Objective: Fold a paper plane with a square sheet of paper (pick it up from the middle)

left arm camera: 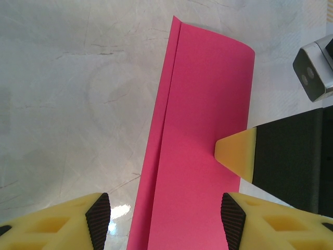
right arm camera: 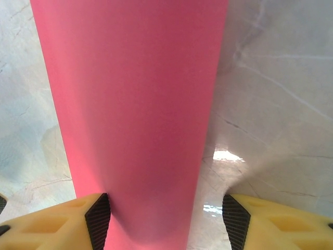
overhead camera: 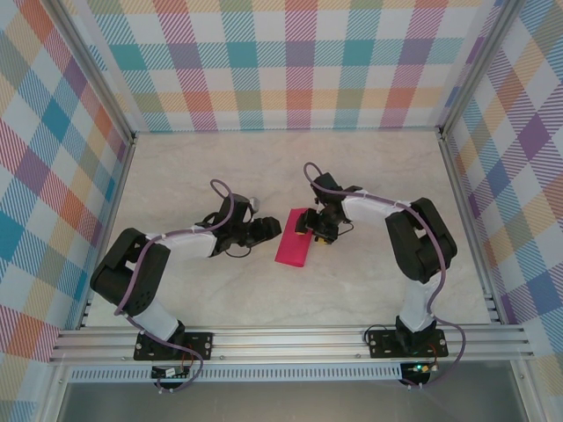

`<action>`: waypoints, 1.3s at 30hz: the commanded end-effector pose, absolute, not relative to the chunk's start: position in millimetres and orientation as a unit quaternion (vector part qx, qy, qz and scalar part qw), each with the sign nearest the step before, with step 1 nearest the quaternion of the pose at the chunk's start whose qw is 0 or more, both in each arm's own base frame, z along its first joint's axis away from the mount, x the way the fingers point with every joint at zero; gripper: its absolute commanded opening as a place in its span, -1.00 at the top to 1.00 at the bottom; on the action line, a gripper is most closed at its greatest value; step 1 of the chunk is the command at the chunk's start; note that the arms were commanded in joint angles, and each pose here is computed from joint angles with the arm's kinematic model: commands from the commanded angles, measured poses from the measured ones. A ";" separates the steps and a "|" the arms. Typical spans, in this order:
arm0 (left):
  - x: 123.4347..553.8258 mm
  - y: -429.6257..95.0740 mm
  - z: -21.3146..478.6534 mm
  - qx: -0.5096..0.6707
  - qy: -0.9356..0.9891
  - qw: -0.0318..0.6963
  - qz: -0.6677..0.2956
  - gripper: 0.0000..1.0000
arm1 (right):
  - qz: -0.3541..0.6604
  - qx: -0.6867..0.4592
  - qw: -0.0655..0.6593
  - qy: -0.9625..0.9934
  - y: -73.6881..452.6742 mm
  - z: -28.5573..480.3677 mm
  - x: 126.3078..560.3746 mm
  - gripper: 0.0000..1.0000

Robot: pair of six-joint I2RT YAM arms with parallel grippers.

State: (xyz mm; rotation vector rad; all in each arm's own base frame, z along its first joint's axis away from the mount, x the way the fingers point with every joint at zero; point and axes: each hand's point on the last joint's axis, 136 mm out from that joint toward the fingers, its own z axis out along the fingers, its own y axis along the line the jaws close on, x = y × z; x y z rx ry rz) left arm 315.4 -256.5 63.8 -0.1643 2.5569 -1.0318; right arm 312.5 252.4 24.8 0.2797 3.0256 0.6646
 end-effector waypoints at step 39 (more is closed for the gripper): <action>315.0 -268.2 63.5 -0.035 0.908 0.183 -0.375 -0.06 | 0.023 0.131 -0.056 0.990 212.3 -56.4 284.2 -0.35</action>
